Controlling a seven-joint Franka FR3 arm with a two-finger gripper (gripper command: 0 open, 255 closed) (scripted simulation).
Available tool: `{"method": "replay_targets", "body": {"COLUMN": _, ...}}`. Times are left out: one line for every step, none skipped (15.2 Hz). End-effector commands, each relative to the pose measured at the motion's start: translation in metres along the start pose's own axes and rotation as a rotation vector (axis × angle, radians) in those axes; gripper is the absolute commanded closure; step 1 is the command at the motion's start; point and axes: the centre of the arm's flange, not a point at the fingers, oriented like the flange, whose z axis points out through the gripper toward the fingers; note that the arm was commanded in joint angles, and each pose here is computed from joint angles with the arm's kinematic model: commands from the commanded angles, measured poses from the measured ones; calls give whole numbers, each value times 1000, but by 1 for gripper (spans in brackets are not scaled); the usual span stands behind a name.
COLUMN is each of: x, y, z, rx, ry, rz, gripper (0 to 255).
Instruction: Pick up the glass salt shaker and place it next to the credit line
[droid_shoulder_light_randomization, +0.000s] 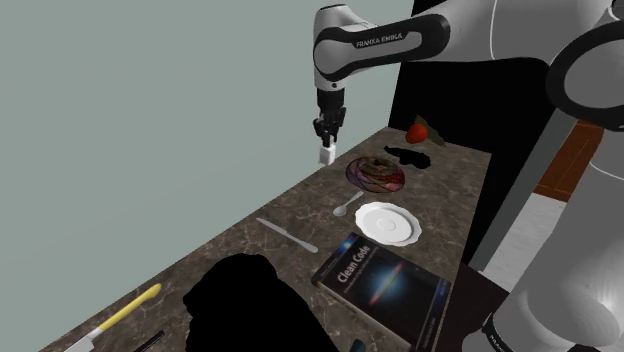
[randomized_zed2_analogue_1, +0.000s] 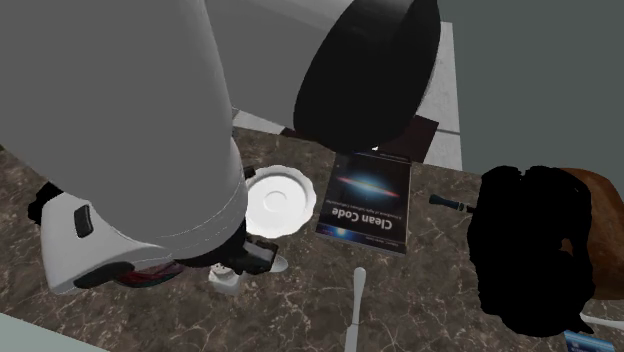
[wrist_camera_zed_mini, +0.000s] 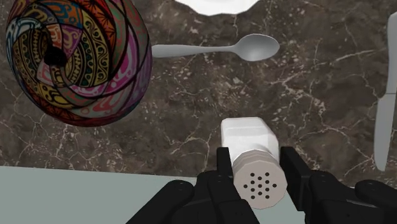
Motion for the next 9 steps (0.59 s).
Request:
{"method": "replay_targets", "body": {"x": -4, "y": -23, "z": -3, "rx": 0, "ry": 0, "rz": 1, "gripper": 255}}
{"method": "replay_targets", "body": {"x": -6, "y": -36, "z": -5, "rx": 0, "ry": 0, "rz": 1, "gripper": 255}}
{"method": "replay_targets", "body": {"x": -7, "y": -49, "z": -6, "rx": 0, "ry": 0, "rz": 1, "gripper": 255}}
{"method": "replay_targets", "body": {"x": -9, "y": -62, "z": -8, "rx": 0, "ry": 0, "rz": 1, "gripper": 255}}
{"method": "replay_targets", "body": {"x": -10, "y": -75, "z": -10, "rx": 0, "ry": 0, "rz": 1, "gripper": 255}}
{"method": "replay_targets", "body": {"x": -11, "y": -88, "z": -11, "rx": 0, "ry": 0, "rz": 1, "gripper": 255}}
{"method": "replay_targets", "body": {"x": -13, "y": -101, "z": -13, "rx": 0, "ry": 0, "rz": 1, "gripper": 255}}
{"method": "replay_targets", "body": {"x": -14, "y": -114, "z": -14, "rx": 0, "ry": 0, "rz": 1, "gripper": 255}}
{"method": "replay_targets", "body": {"x": -16, "y": -128, "z": -16, "rx": 0, "ry": 0, "rz": 1, "gripper": 255}}
